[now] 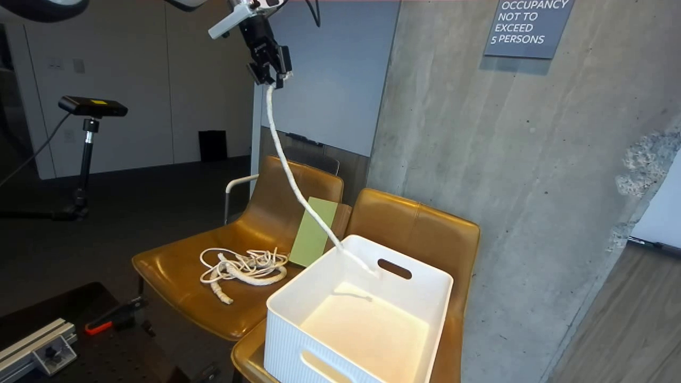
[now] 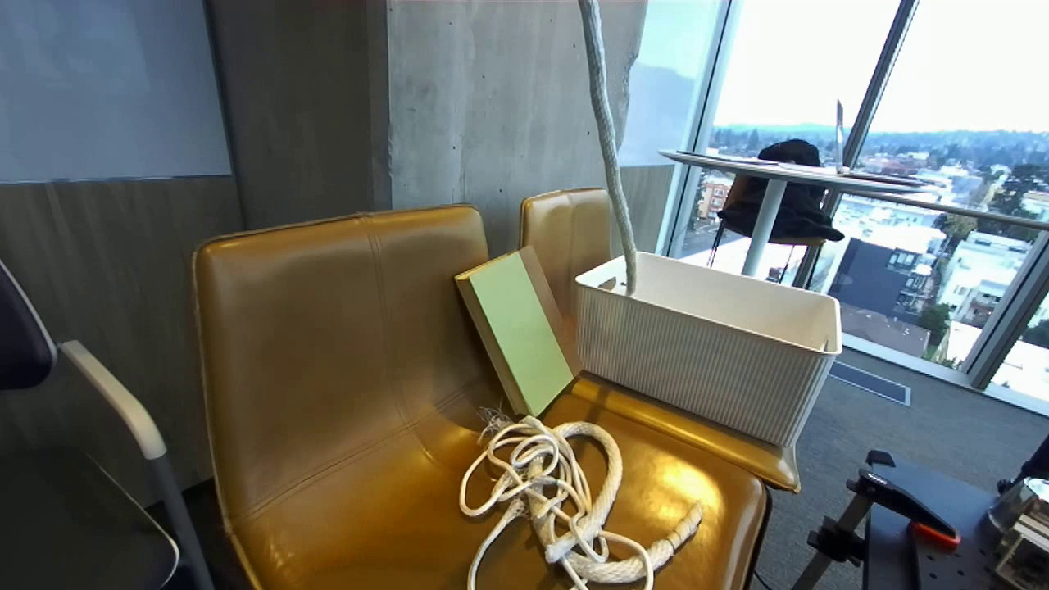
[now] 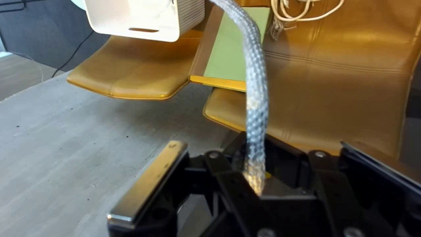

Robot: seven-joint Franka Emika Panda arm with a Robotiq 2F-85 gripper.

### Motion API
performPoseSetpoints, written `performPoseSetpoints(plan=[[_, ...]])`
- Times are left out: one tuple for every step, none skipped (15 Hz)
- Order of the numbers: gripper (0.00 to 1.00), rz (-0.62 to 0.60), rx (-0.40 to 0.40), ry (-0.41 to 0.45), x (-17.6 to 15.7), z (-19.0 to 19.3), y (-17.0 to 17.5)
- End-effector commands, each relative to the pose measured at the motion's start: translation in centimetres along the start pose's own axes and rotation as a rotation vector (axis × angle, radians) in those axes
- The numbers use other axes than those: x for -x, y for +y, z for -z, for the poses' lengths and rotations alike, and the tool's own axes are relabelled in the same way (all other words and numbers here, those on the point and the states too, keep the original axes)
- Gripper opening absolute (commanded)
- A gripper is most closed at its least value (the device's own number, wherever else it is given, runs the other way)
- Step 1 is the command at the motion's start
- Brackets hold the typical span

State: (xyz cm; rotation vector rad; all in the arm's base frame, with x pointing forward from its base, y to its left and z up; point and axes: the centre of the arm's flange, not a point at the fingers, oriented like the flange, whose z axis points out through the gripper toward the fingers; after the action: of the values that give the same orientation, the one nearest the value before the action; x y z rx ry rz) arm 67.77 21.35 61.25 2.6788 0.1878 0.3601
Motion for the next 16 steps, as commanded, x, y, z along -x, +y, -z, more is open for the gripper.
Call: performPoseSetpoints(plan=[[0.03, 0.007, 0.018, 0.017, -1.5, 5.9, -8.2], [0.03, 0.011, 0.014, 0.016, -1.1, 7.5, -10.5], [0.03, 0.012, 0.014, 0.014, -0.7, 8.2, -13.3], [0.03, 0.016, 0.008, 0.013, -0.1, 9.3, -15.2], [0.03, 0.012, 0.005, 0.010, 0.4, 8.8, -16.8], [0.03, 0.005, 0.003, 0.001, 1.6, 8.0, -17.5], [0.03, -0.004, 0.003, -0.005, 3.2, 6.3, -17.5], [0.03, -0.019, 0.006, -0.017, 3.7, 4.8, -17.1], [0.03, -0.044, 0.007, -0.043, 4.7, 2.4, -15.5], [0.03, -0.067, 0.015, -0.064, 5.2, 0.5, -14.1], [0.03, -0.096, 0.025, -0.087, 5.6, -1.3, -12.1], [0.03, -0.123, 0.033, -0.105, 5.8, -2.8, -10.6], [0.03, -0.145, 0.039, -0.122, 5.9, -4.3, -9.2], [0.03, -0.165, 0.039, -0.140, 6.3, -5.9, -7.9], [0.03, -0.179, 0.037, -0.153, 6.5, -7.5, -7.2], [0.03, -0.187, 0.034, -0.167, 6.9, -8.9, -6.6]])
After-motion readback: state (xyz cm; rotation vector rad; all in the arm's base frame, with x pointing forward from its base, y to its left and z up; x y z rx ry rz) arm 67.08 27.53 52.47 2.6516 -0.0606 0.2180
